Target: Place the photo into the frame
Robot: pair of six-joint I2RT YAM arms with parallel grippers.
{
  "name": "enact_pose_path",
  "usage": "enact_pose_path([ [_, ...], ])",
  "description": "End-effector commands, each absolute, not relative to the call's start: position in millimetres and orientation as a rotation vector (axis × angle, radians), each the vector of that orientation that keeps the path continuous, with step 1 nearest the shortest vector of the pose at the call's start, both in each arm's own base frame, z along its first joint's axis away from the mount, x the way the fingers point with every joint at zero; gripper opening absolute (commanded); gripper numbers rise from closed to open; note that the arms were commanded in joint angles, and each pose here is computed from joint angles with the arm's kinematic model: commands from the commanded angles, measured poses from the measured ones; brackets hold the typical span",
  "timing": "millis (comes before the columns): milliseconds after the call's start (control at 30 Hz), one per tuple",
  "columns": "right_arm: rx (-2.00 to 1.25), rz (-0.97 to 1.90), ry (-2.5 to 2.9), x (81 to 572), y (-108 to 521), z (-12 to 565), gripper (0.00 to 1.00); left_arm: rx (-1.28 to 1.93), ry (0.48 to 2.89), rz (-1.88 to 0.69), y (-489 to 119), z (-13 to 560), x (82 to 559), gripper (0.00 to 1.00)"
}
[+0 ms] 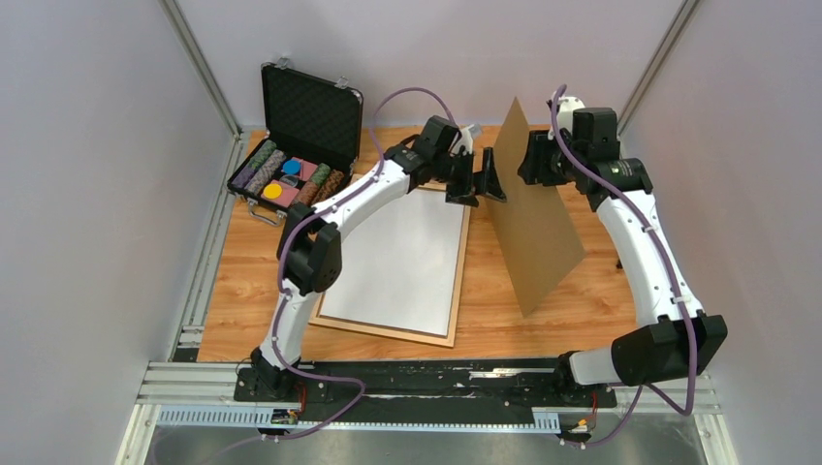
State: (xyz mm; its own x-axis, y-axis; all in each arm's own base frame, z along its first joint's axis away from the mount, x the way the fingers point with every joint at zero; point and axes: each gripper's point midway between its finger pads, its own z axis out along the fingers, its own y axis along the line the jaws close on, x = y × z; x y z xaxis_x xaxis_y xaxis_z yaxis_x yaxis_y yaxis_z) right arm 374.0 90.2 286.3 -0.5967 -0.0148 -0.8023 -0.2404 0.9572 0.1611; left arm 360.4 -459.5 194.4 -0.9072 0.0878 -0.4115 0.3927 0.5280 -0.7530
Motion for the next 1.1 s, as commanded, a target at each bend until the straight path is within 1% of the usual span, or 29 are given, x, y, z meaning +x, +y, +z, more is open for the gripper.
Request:
enact_pose_path([
  [0, -0.188, 0.383, 2.132, 373.0, 105.2, 311.0, 0.47, 0.411, 2.265, -1.386, -441.6, 281.8, 352.8, 1.00],
  [100, -0.207, 0.421, 2.123, 368.5, 113.2, 317.0, 0.50, 0.392, 2.247, -1.366, -431.7, 293.7, 354.5, 1.00],
  [300, -0.268, 0.542, 2.107, 355.1, 130.7, 324.2, 0.53, 0.341, 2.233, -1.337, -418.9, 308.9, 356.5, 1.00],
  [467, -0.328, 0.657, 2.093, 340.6, 145.8, 327.4, 0.54, 0.277, 2.266, -1.406, -421.9, 307.2, 351.7, 1.00],
  [667, -0.379, 0.743, 2.080, 326.9, 155.9, 326.5, 0.56, 0.241, 2.287, -1.427, -421.7, 301.9, 350.6, 1.00],
  [900, -0.416, 0.804, 2.076, 315.7, 162.3, 321.5, 0.57, 0.233, 2.282, -1.443, -420.1, 305.6, 347.8, 1.00],
  [1067, -0.417, 0.819, 2.085, 314.7, 163.0, 315.3, 0.57, 0.221, 2.299, -1.455, -420.2, 297.9, 345.5, 1.00],
])
